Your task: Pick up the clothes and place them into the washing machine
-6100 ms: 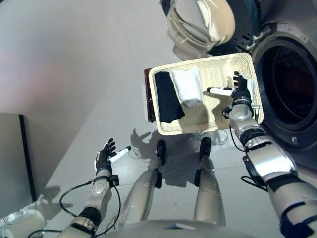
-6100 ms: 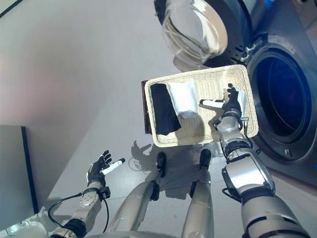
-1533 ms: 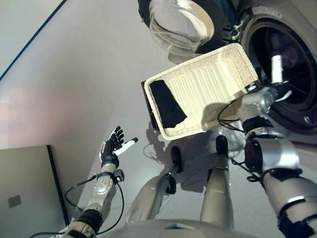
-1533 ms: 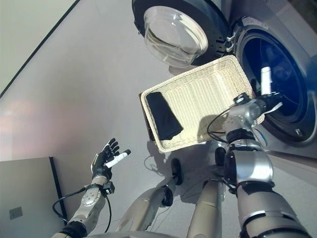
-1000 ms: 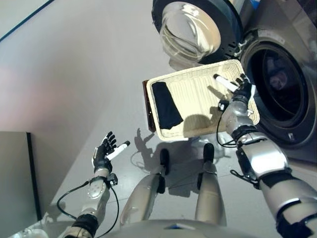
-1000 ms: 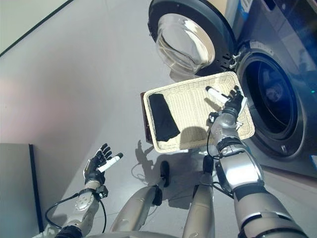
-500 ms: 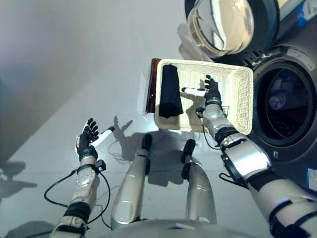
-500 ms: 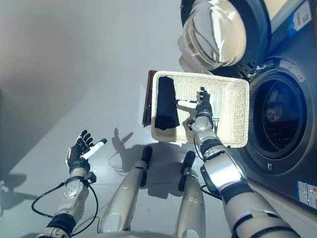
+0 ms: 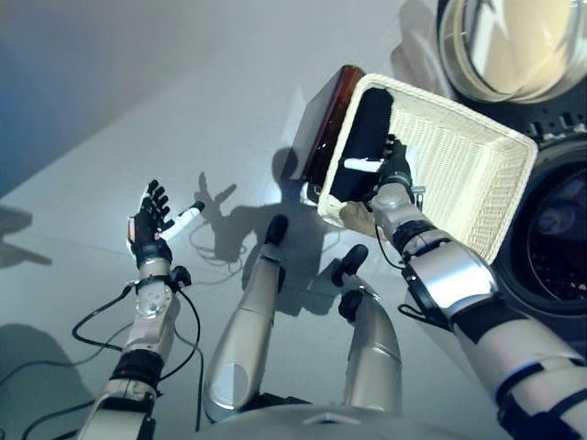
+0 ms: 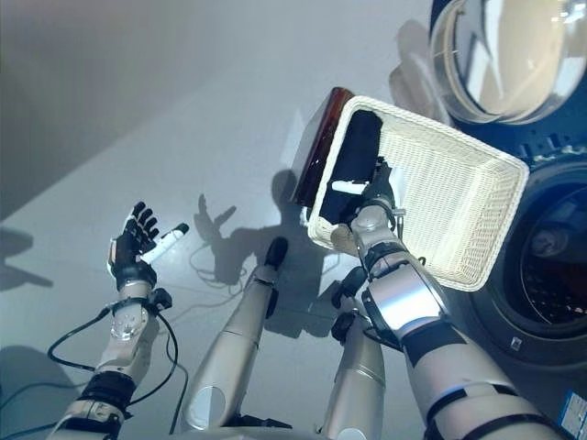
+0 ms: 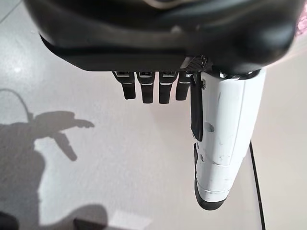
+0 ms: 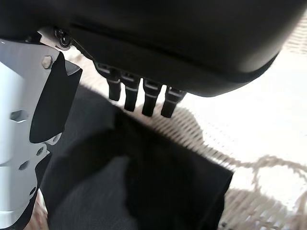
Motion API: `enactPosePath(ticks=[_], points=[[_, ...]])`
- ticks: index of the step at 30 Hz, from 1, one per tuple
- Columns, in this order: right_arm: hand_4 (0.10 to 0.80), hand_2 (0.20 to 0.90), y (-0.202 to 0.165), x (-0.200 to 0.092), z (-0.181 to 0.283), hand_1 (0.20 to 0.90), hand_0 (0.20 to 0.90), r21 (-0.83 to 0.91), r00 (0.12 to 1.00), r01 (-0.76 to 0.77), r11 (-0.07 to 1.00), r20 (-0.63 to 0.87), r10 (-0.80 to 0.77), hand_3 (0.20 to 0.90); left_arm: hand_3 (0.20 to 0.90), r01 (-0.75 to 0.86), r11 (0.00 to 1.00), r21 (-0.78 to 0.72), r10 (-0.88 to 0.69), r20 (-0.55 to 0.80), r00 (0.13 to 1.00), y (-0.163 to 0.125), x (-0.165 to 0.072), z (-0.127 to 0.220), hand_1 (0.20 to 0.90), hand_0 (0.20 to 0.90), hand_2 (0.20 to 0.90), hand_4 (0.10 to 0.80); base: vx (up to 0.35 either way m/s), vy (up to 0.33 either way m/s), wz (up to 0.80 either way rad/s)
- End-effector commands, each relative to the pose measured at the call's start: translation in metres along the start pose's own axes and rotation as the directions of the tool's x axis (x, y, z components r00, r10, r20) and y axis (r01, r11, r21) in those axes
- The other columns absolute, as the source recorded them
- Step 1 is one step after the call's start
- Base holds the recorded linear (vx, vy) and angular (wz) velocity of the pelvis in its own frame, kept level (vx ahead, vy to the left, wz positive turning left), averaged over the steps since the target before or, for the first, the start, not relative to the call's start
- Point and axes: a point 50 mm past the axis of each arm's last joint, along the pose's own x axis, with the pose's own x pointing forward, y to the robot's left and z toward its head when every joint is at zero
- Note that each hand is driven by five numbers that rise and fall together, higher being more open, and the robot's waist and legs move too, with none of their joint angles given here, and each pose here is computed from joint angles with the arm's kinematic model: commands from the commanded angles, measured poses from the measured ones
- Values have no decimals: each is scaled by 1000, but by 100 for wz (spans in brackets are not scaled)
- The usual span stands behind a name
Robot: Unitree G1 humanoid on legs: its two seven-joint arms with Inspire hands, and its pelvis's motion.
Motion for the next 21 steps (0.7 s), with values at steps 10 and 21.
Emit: enactPosePath(ticks=[10, 21], points=[[300, 200, -60, 23, 50, 200, 200, -54, 974, 185, 981, 142, -176, 200, 900, 2, 1000, -12, 0, 171, 985, -14, 5, 29, 900, 900, 900, 800, 6, 28, 4], [300, 200, -88, 30, 19, 200, 200, -93, 964, 264, 960, 63, -259, 200, 900, 45, 998, 44, -50, 117, 992, -19, -8, 11, 900, 900, 900, 800, 1, 1, -1]])
